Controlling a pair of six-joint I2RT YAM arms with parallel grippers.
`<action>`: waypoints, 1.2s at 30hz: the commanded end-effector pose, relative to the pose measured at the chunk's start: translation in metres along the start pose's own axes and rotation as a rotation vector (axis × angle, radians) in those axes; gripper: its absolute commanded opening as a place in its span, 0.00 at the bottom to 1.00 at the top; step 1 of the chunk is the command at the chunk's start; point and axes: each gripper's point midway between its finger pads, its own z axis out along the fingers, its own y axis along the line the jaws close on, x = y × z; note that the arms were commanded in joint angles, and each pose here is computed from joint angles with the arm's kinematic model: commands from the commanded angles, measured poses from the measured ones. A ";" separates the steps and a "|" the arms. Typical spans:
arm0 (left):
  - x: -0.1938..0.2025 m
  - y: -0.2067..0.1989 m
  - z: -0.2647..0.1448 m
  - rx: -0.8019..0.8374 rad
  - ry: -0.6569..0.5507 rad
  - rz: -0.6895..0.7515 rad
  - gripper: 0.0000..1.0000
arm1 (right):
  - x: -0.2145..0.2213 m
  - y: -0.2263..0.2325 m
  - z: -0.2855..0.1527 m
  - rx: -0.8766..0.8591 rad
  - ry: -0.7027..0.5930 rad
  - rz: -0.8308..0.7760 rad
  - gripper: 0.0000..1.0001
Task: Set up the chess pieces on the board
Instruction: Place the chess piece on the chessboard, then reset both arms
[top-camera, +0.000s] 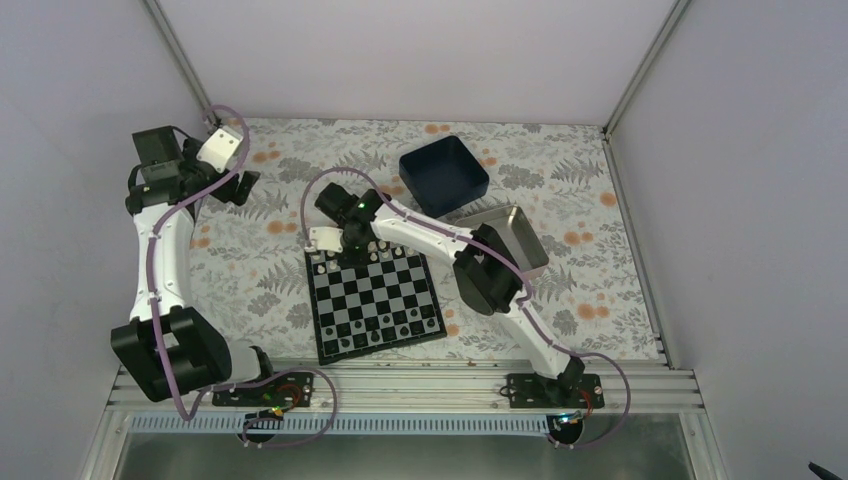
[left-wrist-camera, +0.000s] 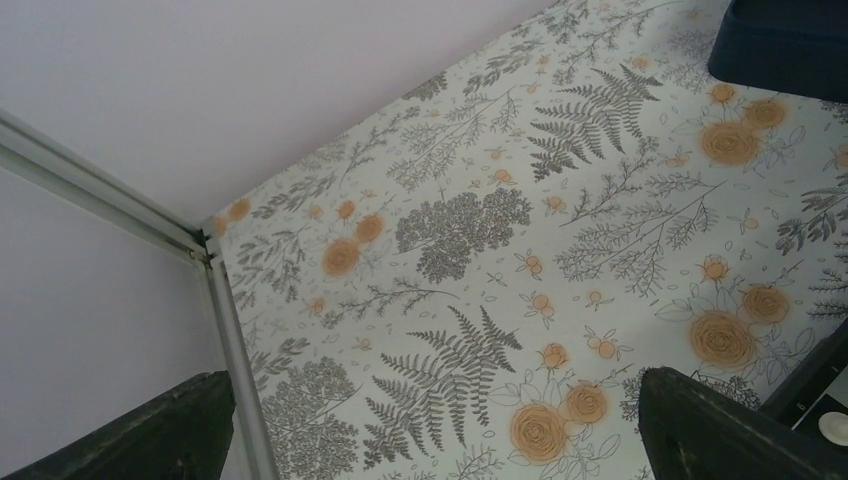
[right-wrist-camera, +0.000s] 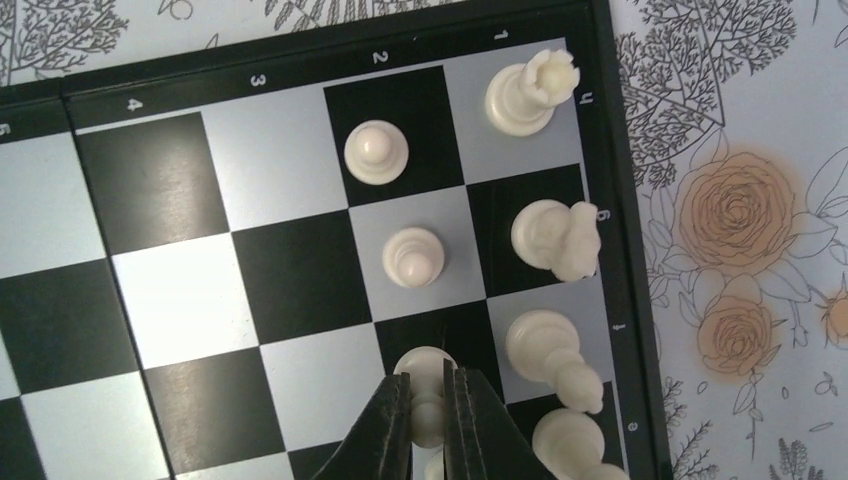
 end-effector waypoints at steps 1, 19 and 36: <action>-0.010 0.001 -0.012 0.003 -0.066 0.025 1.00 | -0.008 -0.004 0.009 0.015 -0.016 0.006 0.05; -0.002 -0.004 -0.018 0.034 -0.070 0.023 1.00 | -0.006 -0.010 0.008 0.046 -0.004 0.015 0.21; -0.017 0.002 -0.031 -0.002 -0.114 -0.004 1.00 | -0.019 -0.010 -0.189 0.238 -0.244 -0.012 0.76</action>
